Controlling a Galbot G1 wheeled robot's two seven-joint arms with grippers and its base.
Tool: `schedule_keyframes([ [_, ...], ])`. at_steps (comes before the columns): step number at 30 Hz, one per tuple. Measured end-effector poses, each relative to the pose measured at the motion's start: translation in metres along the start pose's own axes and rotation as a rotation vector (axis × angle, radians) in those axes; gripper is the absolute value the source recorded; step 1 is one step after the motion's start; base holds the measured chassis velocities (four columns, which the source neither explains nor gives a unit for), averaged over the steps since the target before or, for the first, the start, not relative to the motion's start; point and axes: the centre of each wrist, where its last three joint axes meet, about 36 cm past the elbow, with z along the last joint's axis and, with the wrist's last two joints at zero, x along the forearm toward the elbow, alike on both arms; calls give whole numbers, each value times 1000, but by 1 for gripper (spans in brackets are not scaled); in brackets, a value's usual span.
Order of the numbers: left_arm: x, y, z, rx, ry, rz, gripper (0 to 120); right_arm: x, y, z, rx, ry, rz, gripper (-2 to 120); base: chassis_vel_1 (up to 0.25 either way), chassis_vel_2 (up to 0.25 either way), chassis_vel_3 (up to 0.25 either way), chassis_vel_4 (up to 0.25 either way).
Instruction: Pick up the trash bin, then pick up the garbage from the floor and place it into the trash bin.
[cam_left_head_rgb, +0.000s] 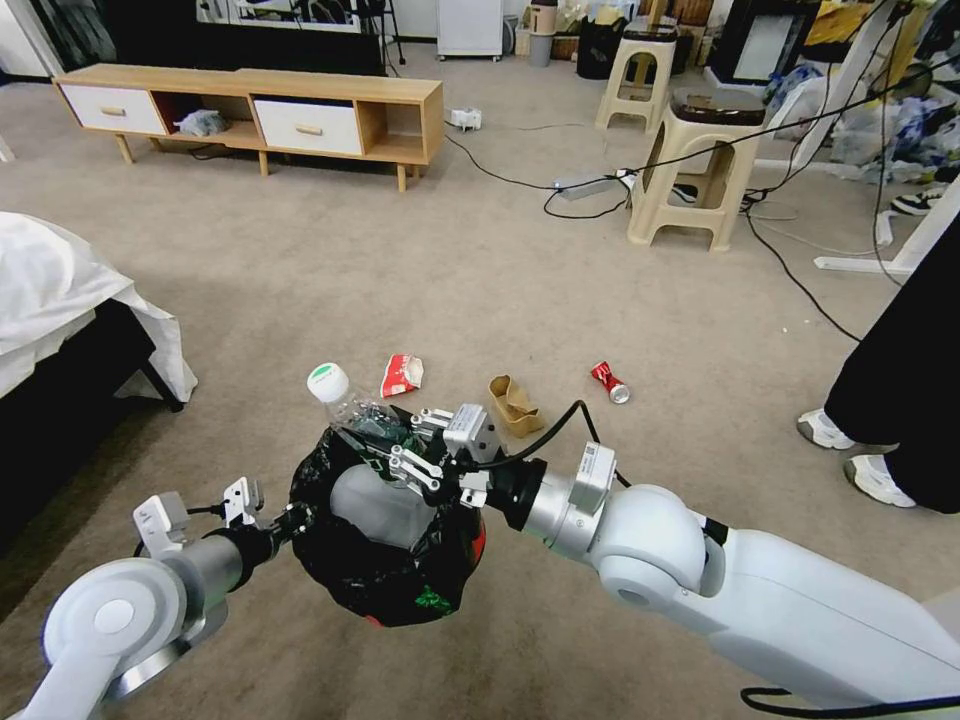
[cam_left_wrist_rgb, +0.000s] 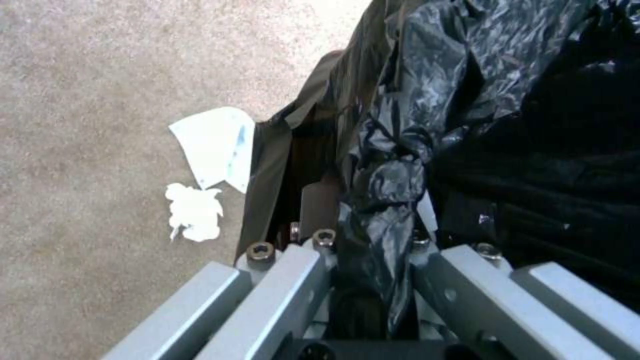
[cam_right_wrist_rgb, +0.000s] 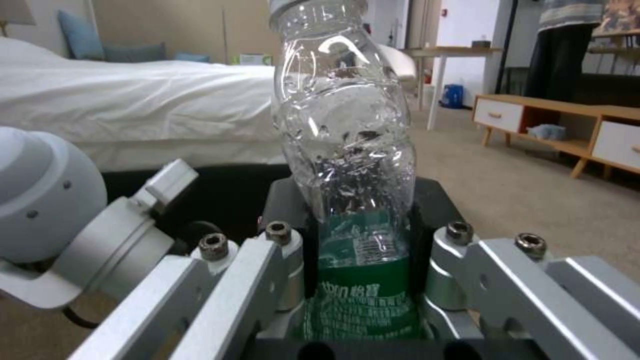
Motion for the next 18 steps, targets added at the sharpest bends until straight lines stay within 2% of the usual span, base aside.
schedule_keyframes([
  [3,1,-1,0,0,-2,2,1,3,0,3,0,6,8,22,0,0,0,0],
  [6,3,-2,0,1,-4,7,1,6,0,4,1,12,12,27,0,0,0,0],
  [8,3,-3,0,1,-7,10,1,7,-1,4,3,15,16,37,0,0,0,0],
  [9,3,-3,0,1,-7,10,1,7,-1,4,3,15,16,37,0,0,0,0],
  [11,4,-4,0,2,-10,14,1,10,-1,5,2,16,21,48,0,0,0,0],
  [12,4,-4,0,2,-10,14,1,10,-1,5,2,16,21,48,0,0,0,0],
  [14,5,-4,1,4,-12,16,1,12,-1,4,2,18,21,59,0,0,0,0],
  [15,5,-4,1,4,-12,16,1,12,-1,4,2,18,21,59,0,0,0,0],
  [17,6,-4,2,5,-12,17,1,15,-1,3,5,18,24,69,0,0,0,0],
  [18,6,-4,2,5,-12,17,1,15,-1,3,5,18,24,69,0,0,0,0],
])
